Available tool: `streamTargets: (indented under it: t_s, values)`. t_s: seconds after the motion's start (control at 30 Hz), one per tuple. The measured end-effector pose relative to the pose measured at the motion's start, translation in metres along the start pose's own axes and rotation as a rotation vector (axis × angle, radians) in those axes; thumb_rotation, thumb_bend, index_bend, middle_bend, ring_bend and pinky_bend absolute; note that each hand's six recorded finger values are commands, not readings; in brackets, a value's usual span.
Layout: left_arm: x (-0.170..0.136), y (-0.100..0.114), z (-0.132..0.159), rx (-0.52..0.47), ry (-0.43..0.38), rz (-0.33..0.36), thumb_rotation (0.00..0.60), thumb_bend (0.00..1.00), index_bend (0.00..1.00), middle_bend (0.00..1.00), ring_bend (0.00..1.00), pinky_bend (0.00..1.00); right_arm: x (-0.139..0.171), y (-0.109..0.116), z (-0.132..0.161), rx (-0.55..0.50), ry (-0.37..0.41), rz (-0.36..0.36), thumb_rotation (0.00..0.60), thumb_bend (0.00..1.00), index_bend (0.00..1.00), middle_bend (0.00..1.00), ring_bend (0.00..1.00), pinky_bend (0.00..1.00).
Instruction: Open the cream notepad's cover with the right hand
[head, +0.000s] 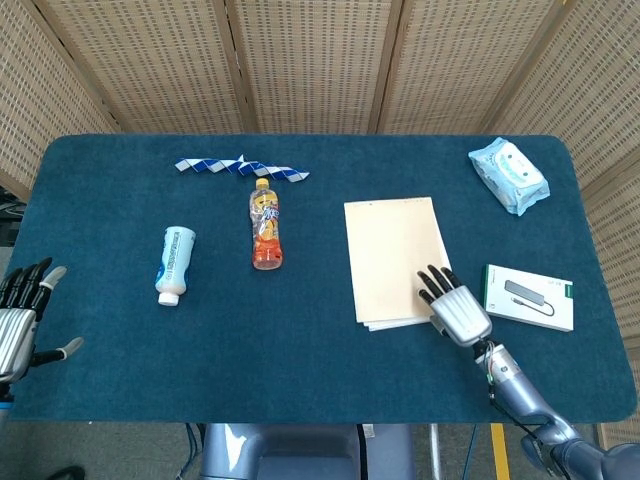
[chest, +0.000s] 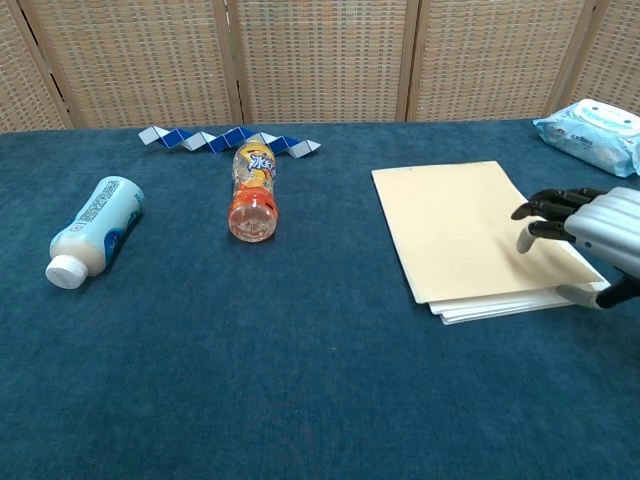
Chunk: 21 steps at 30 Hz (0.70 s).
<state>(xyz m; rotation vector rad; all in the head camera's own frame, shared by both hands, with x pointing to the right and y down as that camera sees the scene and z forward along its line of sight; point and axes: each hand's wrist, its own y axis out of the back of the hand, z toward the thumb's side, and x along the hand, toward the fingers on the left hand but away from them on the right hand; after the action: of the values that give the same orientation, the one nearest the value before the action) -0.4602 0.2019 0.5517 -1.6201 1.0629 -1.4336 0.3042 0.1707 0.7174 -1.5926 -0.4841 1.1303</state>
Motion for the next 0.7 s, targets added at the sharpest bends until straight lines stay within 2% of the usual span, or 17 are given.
streamTargets:
  t_s: [0.4,0.7]
  values:
    - [0.003,-0.001,-0.001,0.001,0.009,-0.007,0.600,0.00,0.00,0.00,0.00,0.00,-0.038,0.023,-0.011,0.019,-0.073,-0.137,0.600,0.39,0.31,0.12,0.09,0.17]
    - [0.006,-0.001,-0.003,-0.001,0.020,-0.011,0.600,0.00,0.00,0.00,0.00,0.00,-0.066,0.024,-0.010,0.037,-0.091,-0.118,0.600,0.39,0.31,0.14,0.10,0.17]
